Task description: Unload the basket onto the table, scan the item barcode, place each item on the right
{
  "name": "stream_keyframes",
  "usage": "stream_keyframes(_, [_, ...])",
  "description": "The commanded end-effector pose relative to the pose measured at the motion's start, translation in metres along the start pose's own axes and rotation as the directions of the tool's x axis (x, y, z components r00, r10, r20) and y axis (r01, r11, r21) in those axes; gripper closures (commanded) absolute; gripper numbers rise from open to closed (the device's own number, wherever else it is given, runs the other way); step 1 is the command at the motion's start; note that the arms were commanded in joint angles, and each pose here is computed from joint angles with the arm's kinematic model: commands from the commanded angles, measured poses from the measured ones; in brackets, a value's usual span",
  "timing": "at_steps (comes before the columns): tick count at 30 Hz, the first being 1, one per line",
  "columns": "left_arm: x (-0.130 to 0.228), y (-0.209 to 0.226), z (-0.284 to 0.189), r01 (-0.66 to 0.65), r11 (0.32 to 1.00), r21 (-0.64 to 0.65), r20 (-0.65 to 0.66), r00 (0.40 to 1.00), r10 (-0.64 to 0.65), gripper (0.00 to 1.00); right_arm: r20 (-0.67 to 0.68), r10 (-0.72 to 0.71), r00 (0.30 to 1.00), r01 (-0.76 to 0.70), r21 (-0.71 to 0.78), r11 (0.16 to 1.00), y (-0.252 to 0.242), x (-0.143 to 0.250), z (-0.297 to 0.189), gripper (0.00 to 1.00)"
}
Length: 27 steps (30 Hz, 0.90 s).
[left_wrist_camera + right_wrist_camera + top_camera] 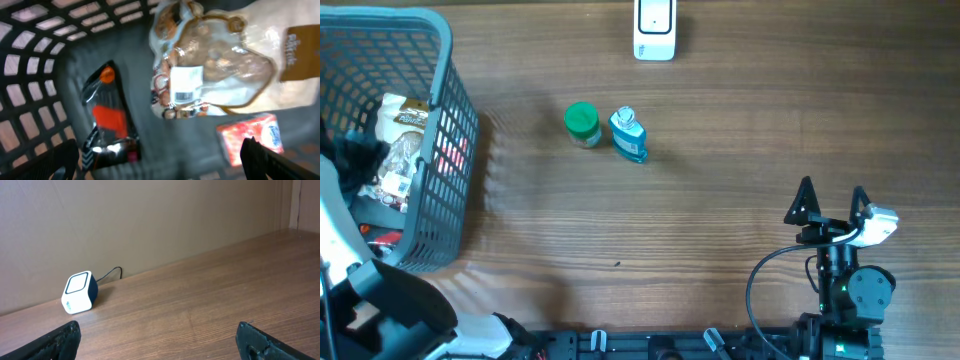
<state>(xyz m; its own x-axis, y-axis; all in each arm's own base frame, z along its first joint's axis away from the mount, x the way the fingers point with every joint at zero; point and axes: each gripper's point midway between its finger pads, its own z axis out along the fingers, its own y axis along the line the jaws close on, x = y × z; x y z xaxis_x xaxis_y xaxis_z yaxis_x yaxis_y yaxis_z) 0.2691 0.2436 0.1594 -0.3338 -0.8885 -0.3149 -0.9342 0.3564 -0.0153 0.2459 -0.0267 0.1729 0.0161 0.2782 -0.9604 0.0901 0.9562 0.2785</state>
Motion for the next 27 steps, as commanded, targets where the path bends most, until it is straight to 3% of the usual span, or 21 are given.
stream_keyframes(1, [0.012,0.029,0.016,0.058,0.996,-0.061,0.005,0.998,-0.058,0.00,0.005,-0.017,1.000,0.017,-0.016,1.000,0.003,-0.001,0.000,0.00])
stream_keyframes(8, [0.045,0.065,0.068,0.118,0.986,-0.120,-0.067,0.990,-0.127,0.00,0.005,-0.017,1.000,0.017,-0.016,1.000,0.003,-0.001,0.000,0.00])
stream_keyframes(27, [0.061,0.060,0.122,0.149,0.988,-0.028,0.012,0.989,-0.148,0.00,0.005,-0.017,1.000,0.017,-0.016,1.000,0.003,-0.001,0.000,0.00])
